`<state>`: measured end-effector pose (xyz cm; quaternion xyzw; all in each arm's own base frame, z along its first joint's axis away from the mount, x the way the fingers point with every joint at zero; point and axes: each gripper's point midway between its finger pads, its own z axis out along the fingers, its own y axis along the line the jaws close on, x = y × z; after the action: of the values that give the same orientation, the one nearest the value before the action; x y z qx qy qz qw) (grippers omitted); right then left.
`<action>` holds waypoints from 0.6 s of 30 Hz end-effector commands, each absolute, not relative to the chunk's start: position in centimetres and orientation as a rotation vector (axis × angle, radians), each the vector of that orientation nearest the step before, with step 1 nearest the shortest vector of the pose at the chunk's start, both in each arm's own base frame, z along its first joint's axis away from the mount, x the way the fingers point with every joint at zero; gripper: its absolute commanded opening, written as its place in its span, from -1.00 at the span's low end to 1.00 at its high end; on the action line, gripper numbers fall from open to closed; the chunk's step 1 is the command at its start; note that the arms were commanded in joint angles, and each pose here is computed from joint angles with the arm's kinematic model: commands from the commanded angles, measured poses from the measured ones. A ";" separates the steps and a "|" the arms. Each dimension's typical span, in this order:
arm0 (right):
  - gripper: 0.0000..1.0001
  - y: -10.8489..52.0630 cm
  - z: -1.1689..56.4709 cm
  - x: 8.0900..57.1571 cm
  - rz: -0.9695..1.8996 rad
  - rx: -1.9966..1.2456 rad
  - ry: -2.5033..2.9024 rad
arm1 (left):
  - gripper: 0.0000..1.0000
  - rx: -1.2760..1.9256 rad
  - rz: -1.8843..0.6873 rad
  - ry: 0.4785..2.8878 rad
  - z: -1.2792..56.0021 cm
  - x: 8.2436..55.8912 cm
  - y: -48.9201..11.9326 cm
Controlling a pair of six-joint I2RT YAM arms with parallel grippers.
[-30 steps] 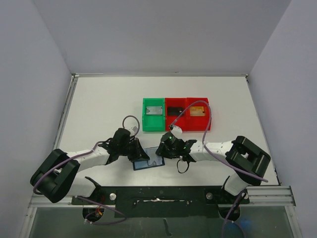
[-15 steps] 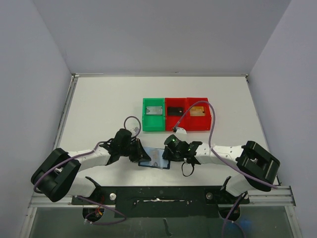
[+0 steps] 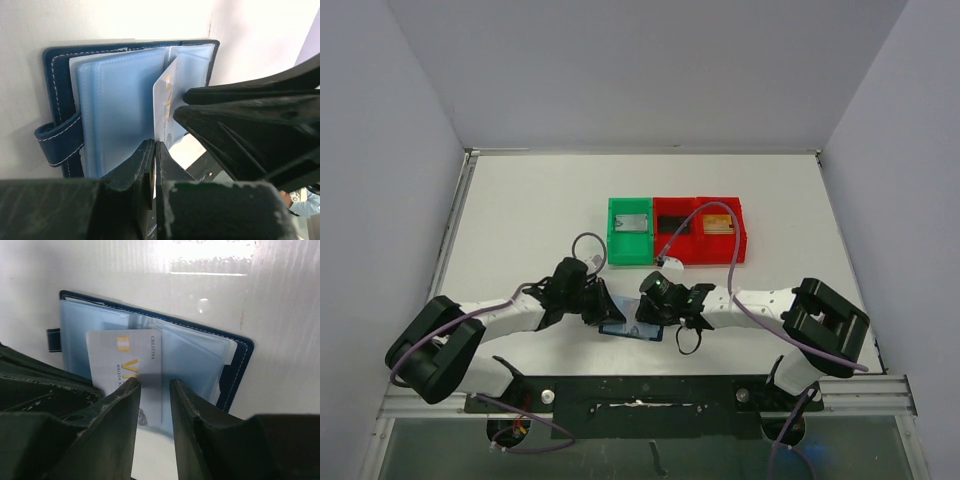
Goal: Take the credit cards out of the card holder
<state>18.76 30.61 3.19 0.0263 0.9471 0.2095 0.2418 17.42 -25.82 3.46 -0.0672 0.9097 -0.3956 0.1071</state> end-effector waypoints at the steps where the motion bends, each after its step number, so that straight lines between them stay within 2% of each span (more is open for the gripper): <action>1: -0.37 29.7 1.5 18.2 0.532 0.173 2.617 | -0.92 -0.115 -1.189 2.618 5.1 18.8 -26.9; 7: -0.38 28.6 0.2 17.5 0.520 0.223 2.633 | -0.62 -0.087 -1.176 2.629 5.1 19.2 -27.2; 13: -0.39 28.3 -0.1 17.4 0.510 0.226 2.636 | -0.60 -0.079 -1.194 2.642 4.8 19.4 -27.6; 15: -0.39 28.2 0.0 17.4 0.507 0.224 2.634 | -0.70 -0.079 -1.191 2.646 4.8 19.3 -27.5; 18: -0.39 28.0 0.4 17.6 0.498 0.213 2.621 | -1.00 -0.085 -1.162 2.652 4.7 19.3 -27.1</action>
<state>18.69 30.53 2.19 0.0822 0.9400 0.2298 0.2386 18.23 -26.41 3.07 -0.0468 0.9164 -0.3843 0.1013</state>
